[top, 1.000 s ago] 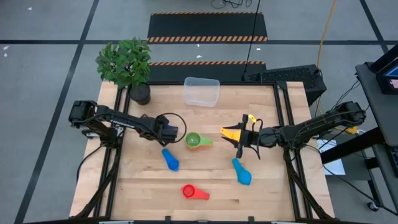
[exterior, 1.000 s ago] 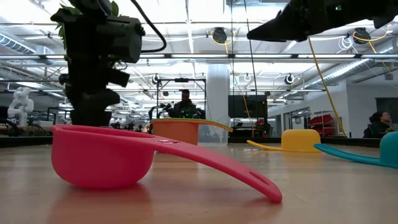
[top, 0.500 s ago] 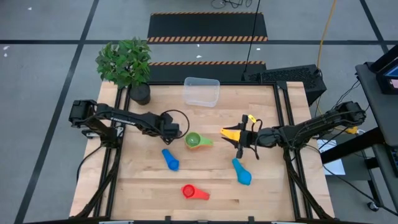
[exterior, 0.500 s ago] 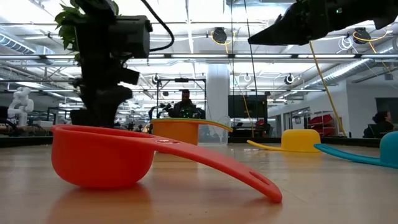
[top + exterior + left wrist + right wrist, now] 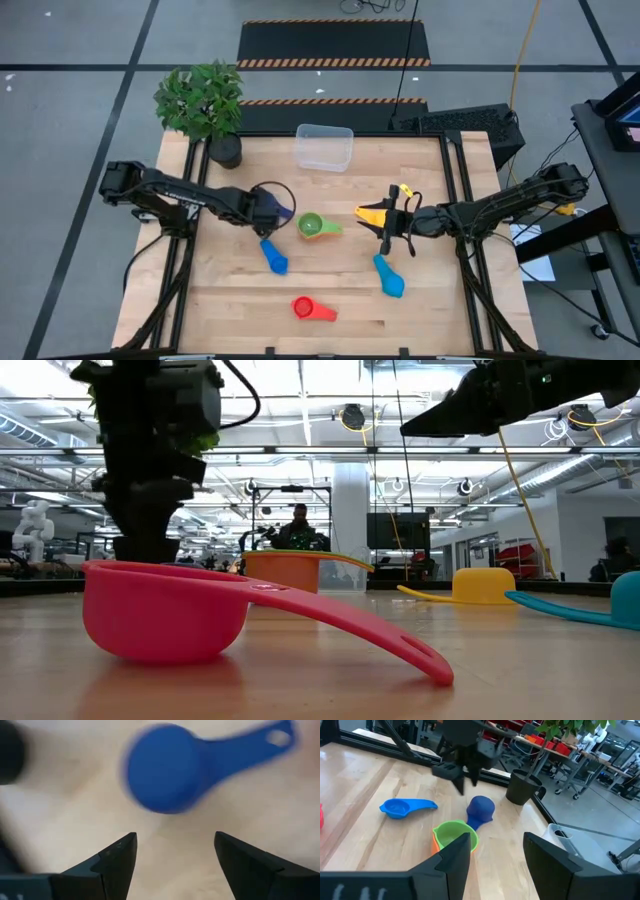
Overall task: Nest measuring cups in basket
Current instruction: Stack the dark blue measuring cup on top of the green measuring cup
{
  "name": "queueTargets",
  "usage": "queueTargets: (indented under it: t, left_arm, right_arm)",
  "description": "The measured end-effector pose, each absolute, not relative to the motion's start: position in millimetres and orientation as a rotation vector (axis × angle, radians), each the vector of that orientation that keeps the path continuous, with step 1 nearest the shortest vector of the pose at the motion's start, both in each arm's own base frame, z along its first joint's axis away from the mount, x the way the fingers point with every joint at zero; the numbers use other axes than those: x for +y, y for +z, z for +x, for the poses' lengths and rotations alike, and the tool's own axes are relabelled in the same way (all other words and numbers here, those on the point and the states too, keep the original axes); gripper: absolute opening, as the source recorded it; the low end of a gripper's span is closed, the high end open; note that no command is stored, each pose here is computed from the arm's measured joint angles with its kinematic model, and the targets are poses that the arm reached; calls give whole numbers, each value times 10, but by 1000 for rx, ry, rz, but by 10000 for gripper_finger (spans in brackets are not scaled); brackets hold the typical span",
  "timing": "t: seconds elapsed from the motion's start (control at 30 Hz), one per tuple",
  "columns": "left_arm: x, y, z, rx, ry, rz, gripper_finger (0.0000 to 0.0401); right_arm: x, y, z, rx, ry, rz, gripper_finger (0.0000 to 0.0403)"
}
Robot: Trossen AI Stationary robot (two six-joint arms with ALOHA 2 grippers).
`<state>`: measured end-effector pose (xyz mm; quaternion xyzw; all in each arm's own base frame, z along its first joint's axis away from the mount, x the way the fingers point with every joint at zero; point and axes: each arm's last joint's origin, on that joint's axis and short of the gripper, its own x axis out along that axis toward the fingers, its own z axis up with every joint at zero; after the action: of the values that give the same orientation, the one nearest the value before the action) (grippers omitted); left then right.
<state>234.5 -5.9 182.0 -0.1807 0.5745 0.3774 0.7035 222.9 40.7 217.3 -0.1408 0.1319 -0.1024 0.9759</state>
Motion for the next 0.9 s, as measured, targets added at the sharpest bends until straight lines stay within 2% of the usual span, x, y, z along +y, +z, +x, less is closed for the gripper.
queueTargets:
  t: [0.07,0.23,0.47,0.7,0.8,0.9]
  left_arm:
    - [-71,1755,2344,1284,790,-407,266]
    - [18,1629,2290,1286,807,-420,266]
    - [233,1443,2308,1169,791,-515,266]
    - [403,1499,2494,950,735,-548,266]
    - [410,1556,2600,851,659,-538,266]
    - [364,1583,2652,835,556,-517,266]
  right_arm:
    - [406,2173,2229,266,-207,-284,176]
    - [406,2173,2229,266,-207,-284,176]
    - [406,2173,2229,266,-207,-284,176]
    - [403,2174,2230,266,-208,-285,176]
    - [403,2174,2230,266,-208,-285,176]
    - [404,2173,2229,266,-208,-284,176]
